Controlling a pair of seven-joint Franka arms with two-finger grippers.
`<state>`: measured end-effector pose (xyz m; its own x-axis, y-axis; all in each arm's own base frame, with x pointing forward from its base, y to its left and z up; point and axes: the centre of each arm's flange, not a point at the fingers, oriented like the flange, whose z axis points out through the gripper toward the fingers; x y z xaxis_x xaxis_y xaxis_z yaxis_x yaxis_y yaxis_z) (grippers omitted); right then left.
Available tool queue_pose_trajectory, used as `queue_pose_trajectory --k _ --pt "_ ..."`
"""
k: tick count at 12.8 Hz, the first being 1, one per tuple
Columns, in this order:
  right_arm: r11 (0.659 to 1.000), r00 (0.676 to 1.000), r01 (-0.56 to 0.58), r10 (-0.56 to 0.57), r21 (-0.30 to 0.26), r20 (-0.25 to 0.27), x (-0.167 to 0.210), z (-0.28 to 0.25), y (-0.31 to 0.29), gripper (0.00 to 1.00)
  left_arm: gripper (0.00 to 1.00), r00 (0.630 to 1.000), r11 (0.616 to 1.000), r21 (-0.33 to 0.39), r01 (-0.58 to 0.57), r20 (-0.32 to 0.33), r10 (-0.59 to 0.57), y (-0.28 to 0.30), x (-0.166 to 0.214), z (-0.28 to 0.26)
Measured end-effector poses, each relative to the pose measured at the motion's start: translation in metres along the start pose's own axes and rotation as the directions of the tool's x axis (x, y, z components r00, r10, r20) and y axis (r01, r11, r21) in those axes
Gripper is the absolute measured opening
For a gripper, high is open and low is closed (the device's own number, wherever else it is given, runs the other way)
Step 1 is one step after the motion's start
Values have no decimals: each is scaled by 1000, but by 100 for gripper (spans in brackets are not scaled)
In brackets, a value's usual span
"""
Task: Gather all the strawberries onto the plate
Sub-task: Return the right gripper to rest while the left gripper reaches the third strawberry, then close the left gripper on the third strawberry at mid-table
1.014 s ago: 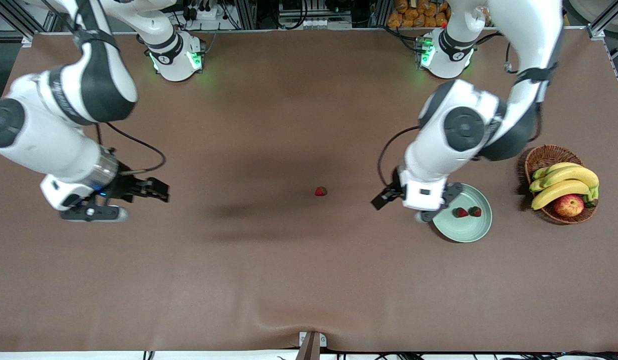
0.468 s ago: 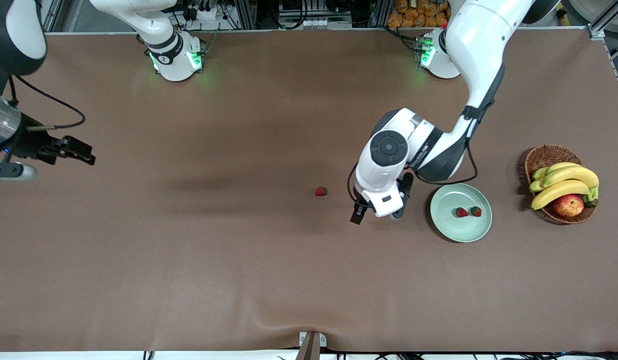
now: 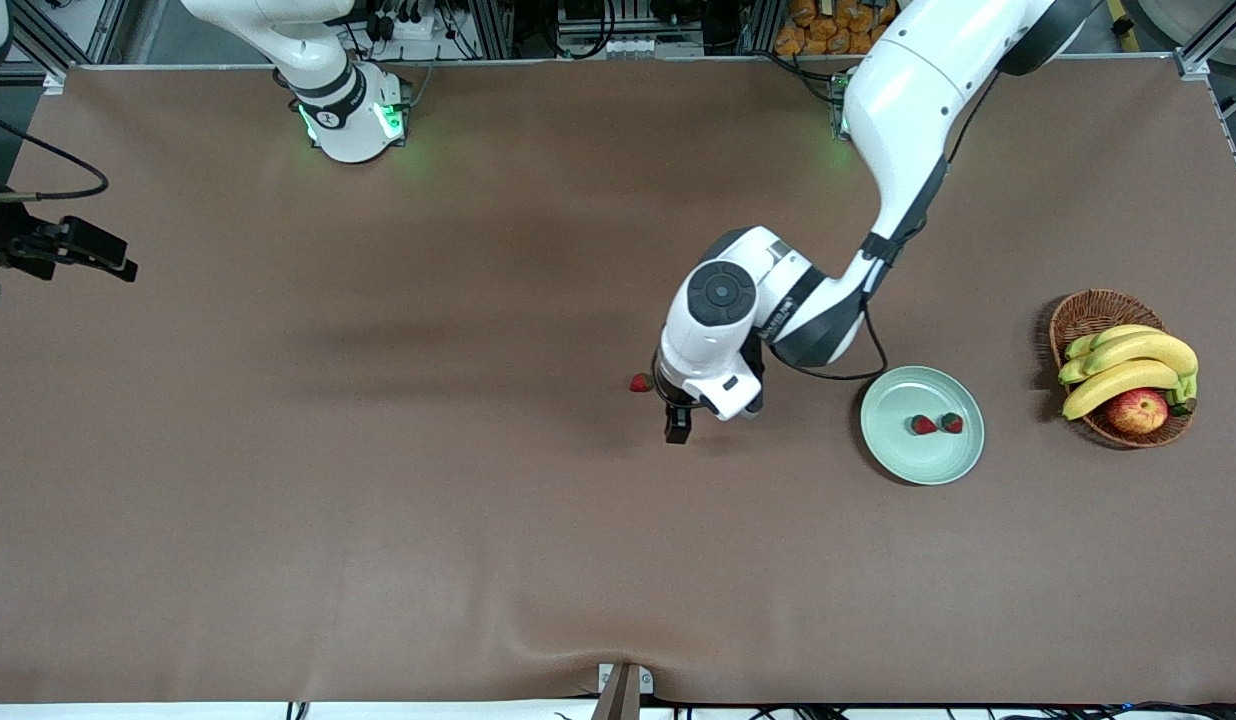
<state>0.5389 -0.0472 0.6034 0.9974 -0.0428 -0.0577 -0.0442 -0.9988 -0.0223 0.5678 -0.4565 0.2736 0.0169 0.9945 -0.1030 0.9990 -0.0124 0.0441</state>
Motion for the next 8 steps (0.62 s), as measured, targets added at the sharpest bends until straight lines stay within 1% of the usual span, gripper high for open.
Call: queue_pose_trajectory --k 3,6,8 --pt "1000 1000 2 -2 2 -9 -6 -10 0 100 100 997 997 -1 71 10 -71 -26 -31 30" --pt "1000 1000 2 -2 1 -13 -6 -12 -1 100 100 992 993 -24 112 -50 -113 -46 -42 71" --pt "1000 1000 -7 7 1 -12 -6 -12 4 100 100 991 993 -27 114 -70 -116 -57 -48 89"
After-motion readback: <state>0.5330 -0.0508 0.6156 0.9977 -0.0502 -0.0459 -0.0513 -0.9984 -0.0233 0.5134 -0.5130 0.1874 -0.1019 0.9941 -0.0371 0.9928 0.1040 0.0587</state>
